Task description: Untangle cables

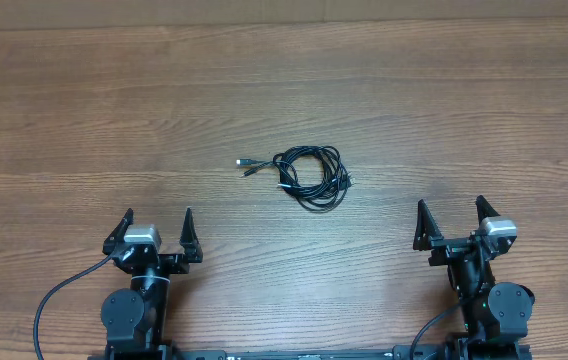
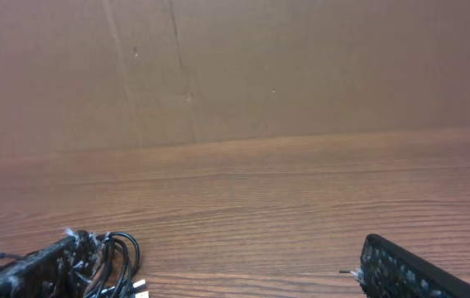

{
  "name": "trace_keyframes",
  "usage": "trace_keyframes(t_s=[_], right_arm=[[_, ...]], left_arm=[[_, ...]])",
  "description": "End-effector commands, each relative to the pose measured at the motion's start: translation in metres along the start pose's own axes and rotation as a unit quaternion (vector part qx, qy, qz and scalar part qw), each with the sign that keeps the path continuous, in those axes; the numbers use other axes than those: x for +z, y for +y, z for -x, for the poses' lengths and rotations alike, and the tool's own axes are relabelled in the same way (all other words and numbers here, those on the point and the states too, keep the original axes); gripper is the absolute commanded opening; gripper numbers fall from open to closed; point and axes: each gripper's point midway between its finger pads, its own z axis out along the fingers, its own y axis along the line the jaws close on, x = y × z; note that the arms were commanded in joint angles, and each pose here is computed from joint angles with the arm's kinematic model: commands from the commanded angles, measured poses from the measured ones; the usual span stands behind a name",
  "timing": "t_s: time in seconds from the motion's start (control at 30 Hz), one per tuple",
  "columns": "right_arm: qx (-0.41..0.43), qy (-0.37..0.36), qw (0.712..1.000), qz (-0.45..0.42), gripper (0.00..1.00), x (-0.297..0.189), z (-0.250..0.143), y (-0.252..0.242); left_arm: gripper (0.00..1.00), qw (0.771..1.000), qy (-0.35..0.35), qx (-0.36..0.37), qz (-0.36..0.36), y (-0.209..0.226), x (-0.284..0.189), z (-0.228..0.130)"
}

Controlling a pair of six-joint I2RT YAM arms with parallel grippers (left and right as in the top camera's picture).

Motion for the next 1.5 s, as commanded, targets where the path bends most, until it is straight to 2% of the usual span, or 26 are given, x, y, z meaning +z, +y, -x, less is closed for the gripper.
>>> trace_keyframes(t_s=[0.0,0.33,1.47], right_arm=[[0.002,-0.001,1.000,-0.004,1.00,0.0002,-0.0021,-0.0013],[0.002,-0.001,1.000,-0.004,1.00,0.0002,-0.0021,-0.0013],[0.002,-0.001,1.000,-0.004,1.00,0.0002,-0.0021,-0.0013]], left_arm=[[1.00,1.000,-0.002,0.008,0.004,0.0014,-0.0003,0.0000],[1.00,0.998,-0.002,-0.059,-0.001,-0.0005,-0.0003,0.0000],[1.00,0.998,-0.002,-0.058,0.000,0.0002,-0.0003,0.0000]])
